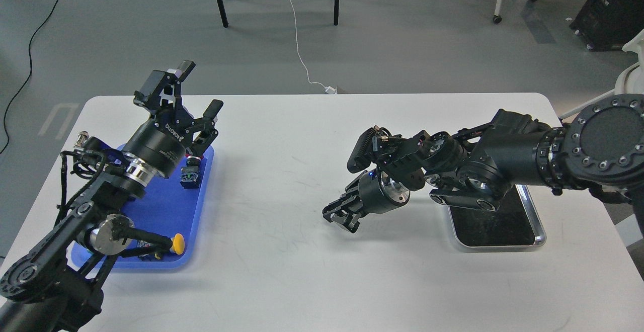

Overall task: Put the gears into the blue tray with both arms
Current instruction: 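Carry the black part toward the table center with the right gripper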

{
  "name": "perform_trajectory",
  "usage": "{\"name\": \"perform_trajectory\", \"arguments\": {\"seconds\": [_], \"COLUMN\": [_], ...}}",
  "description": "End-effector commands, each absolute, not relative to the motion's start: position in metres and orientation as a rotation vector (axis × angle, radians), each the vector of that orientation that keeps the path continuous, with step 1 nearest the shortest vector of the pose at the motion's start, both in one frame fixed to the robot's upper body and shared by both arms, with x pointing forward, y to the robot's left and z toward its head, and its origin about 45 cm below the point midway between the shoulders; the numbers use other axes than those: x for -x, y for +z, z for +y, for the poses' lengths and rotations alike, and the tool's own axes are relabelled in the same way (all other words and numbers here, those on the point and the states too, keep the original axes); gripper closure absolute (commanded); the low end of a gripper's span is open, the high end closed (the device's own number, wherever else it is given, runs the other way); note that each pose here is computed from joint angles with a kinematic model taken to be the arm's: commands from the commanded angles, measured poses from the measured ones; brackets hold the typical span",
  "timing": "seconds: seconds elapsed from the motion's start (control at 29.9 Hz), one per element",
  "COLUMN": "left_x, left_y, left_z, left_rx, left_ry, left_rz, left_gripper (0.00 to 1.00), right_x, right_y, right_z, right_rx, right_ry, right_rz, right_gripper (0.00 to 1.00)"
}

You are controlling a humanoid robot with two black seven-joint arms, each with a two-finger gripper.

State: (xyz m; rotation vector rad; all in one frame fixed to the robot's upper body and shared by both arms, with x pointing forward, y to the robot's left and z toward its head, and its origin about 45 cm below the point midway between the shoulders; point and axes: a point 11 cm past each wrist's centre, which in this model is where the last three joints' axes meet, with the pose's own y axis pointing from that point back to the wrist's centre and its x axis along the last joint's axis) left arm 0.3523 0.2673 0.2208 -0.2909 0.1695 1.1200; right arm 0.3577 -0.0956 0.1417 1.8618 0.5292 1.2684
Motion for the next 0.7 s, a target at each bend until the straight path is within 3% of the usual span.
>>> {"name": "perform_trajectory", "arguments": {"seconds": [0.0, 0.2, 0.3, 0.4, 0.43, 0.67], "left_x": [-0.352, -0.352, -0.35, -0.35, -0.35, -0.349], "left_y": [0.221, 0.22, 0.218, 0.217, 0.218, 0.218], "left_z": [0.267, 0.267, 0.267, 0.267, 0.267, 0.269], "left_rx": [0.291, 0.289, 0.286, 0.285, 0.287, 0.266], "left_ry": [1.119, 1.12, 1.121, 1.122, 1.12, 1.115], "left_rz": [0.17, 0.172, 0.177, 0.179, 0.178, 0.168], "left_gripper": [0.02, 0.02, 0.02, 0.02, 0.02, 0.02], "right_x": [-0.356, -0.356, -0.356, -0.358, -0.361, -0.396], "right_y": [0.139, 0.137, 0.138, 0.144, 0.148, 0.195], "right_z": [-0.096, -0.097, -0.096, -0.088, -0.086, -0.104], "right_rx": [-1.867, -1.871, -1.883, -1.962, -1.982, -2.022], "right_ry": [1.265, 1.261, 1.253, 1.205, 1.191, 1.194], "right_rz": [0.526, 0.525, 0.511, 0.416, 0.383, 0.165], "right_gripper": [0.75, 0.63, 0.46, 0.12, 0.06, 0.03]}}
